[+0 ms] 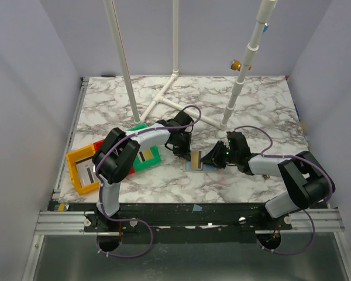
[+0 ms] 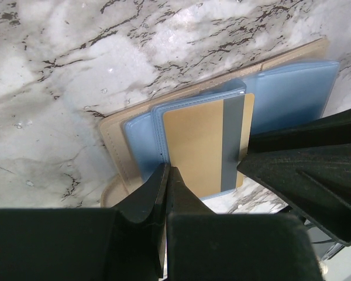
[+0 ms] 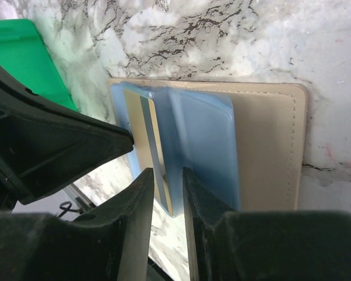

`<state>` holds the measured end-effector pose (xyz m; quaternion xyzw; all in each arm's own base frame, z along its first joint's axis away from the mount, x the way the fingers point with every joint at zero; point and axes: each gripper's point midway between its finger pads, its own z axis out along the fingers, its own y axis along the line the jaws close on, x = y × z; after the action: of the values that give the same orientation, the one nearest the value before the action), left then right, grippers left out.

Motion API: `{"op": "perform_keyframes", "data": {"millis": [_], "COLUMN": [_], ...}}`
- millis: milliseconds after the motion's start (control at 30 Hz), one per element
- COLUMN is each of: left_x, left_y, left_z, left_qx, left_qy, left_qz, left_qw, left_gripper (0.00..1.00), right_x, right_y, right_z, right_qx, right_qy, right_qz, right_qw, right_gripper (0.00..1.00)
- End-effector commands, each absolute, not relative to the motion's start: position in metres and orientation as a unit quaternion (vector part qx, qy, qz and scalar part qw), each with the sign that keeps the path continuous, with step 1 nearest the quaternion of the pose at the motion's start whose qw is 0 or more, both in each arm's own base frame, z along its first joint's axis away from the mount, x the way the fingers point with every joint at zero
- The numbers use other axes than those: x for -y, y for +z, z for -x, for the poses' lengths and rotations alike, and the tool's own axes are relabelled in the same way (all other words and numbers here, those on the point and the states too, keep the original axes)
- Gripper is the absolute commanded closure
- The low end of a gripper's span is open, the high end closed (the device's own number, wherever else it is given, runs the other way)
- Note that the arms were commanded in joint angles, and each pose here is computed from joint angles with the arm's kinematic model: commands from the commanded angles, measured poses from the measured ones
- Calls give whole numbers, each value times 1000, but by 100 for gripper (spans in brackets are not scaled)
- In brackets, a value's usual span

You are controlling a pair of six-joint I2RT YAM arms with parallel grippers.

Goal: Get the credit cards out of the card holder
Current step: Remove the credit card from the card holder.

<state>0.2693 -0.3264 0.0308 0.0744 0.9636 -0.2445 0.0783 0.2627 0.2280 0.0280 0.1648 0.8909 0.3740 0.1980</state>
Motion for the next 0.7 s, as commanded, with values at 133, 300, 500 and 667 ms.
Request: {"op": "perform_keyframes", "data": {"millis": [133, 300, 500, 667], "left_x": [320, 321, 321, 321], "left_y": [13, 13, 13, 12], "left_z": [-264, -264, -265, -265], "left_qx": [-971, -971, -971, -972], "left_qy": [-217, -217, -217, -215], "left_qz": [-76, -76, -75, -76], "left_qw": [62, 63, 62, 61], "left_gripper": [100, 100, 100, 100], "right_x": [-233, -234, -236, -233], "right_y": [41, 38, 33, 28], "right_z": [-263, -263, -262, -260], "right_qx": [-853, -851, -851, -853], "right_qy": [454, 460, 463, 457], "right_qz": [-174, -177, -179, -186], "right_qw": [189, 181, 173, 172], "right_gripper": [70, 71, 73, 74]}}
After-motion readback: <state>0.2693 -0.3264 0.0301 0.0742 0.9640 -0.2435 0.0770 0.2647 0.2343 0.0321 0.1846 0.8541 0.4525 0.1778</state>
